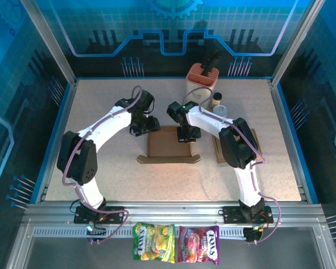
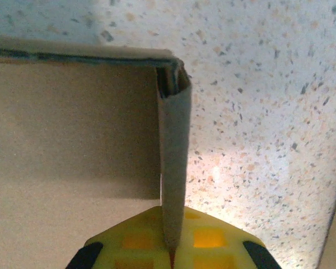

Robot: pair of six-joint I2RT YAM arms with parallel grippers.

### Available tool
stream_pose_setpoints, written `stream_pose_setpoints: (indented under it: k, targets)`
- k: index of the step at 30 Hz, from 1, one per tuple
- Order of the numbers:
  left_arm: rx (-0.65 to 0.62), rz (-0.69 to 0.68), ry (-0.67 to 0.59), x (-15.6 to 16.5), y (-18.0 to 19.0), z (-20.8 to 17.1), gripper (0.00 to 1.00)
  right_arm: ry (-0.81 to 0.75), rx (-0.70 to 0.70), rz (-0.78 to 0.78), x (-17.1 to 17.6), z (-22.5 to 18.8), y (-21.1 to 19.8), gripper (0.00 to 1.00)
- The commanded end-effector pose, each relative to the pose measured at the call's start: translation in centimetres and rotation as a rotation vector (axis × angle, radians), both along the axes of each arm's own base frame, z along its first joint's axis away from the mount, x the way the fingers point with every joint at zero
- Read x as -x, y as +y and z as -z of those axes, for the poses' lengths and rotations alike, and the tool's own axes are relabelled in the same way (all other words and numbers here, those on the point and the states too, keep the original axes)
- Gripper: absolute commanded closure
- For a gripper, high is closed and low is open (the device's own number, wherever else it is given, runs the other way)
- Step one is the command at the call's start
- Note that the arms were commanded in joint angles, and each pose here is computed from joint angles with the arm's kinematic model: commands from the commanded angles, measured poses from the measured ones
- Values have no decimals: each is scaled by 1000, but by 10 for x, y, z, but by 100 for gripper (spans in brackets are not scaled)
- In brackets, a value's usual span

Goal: Fold the paper box

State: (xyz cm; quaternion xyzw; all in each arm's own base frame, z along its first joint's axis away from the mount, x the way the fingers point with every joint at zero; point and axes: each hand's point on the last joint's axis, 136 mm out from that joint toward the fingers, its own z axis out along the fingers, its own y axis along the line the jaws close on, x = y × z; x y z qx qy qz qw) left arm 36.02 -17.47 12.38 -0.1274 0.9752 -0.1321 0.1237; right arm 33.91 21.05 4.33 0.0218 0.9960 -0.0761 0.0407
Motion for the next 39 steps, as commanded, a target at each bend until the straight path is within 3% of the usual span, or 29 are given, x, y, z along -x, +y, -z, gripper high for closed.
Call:
stream_pose_setpoints:
  k: [1, 7, 14, 20, 26, 33, 39]
  targets:
    - [-35, -45, -118, -4, 25, -48, 42, 49, -54, 221, 16, -9, -10, 100]
    - [-75, -154, -205, 8, 72, -73, 46, 98, -147, 529, 30, -13, -10, 100]
    - [-55, -302, -190, 48, 115, -57, 51, 184, -156, 827, 50, -17, -4, 100]
    - [-2, -344, -145, 76, 117, -34, 54, 197, -180, 971, 62, -17, 11, 100]
    - [85, -389, -172, 83, 111, -28, 53, 207, -169, 965, 66, -15, 19, 100]
    - [108, -374, -316, 60, 111, -98, 46, 201, -149, 959, 73, -10, 13, 100]
    - [62, -437, -403, 61, 136, -144, 43, 197, -165, 969, 74, -10, 13, 100]
